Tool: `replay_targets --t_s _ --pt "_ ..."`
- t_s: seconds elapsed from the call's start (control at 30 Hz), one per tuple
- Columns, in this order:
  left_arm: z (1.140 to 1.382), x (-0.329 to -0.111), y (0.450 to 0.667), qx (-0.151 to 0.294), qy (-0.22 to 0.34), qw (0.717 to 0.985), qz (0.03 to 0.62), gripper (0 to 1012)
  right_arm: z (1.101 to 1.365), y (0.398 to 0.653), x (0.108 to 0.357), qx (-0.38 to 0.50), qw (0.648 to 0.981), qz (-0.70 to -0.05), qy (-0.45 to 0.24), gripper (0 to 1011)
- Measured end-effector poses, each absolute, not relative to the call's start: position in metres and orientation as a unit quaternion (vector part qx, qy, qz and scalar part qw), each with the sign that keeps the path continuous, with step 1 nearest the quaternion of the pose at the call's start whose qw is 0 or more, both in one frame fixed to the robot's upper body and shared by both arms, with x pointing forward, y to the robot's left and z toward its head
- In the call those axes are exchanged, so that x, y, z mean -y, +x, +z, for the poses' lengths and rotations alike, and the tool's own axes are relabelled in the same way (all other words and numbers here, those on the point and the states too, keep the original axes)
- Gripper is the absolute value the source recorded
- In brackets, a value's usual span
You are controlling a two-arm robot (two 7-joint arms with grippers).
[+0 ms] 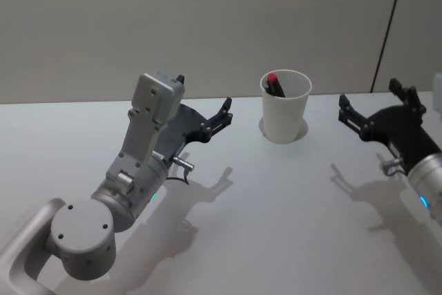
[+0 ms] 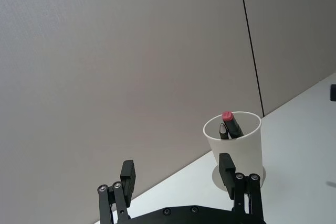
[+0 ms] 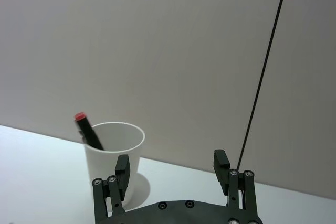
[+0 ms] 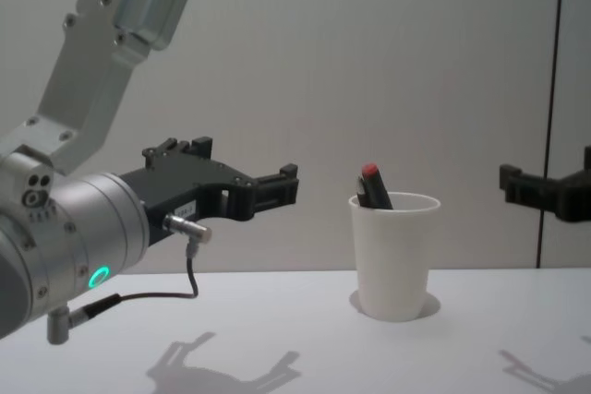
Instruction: Place the pen into the pen holder.
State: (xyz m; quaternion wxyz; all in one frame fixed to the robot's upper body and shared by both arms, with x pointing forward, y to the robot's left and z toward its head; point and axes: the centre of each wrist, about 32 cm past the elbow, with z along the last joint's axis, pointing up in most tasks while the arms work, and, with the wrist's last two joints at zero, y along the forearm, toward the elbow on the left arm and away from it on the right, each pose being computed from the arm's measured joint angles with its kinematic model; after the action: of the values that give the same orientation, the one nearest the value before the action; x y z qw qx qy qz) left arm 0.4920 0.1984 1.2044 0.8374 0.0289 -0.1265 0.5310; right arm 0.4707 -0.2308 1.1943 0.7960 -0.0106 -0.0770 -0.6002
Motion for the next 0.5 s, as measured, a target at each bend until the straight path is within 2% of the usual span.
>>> replay_targets --t_s 0.5 --pt "1.204 -0.198 0.492 0.126 0.029 0.837 0.531 1000 1.189 0.444 0.237 0.036 0.816 -0.577 0.012 1001"
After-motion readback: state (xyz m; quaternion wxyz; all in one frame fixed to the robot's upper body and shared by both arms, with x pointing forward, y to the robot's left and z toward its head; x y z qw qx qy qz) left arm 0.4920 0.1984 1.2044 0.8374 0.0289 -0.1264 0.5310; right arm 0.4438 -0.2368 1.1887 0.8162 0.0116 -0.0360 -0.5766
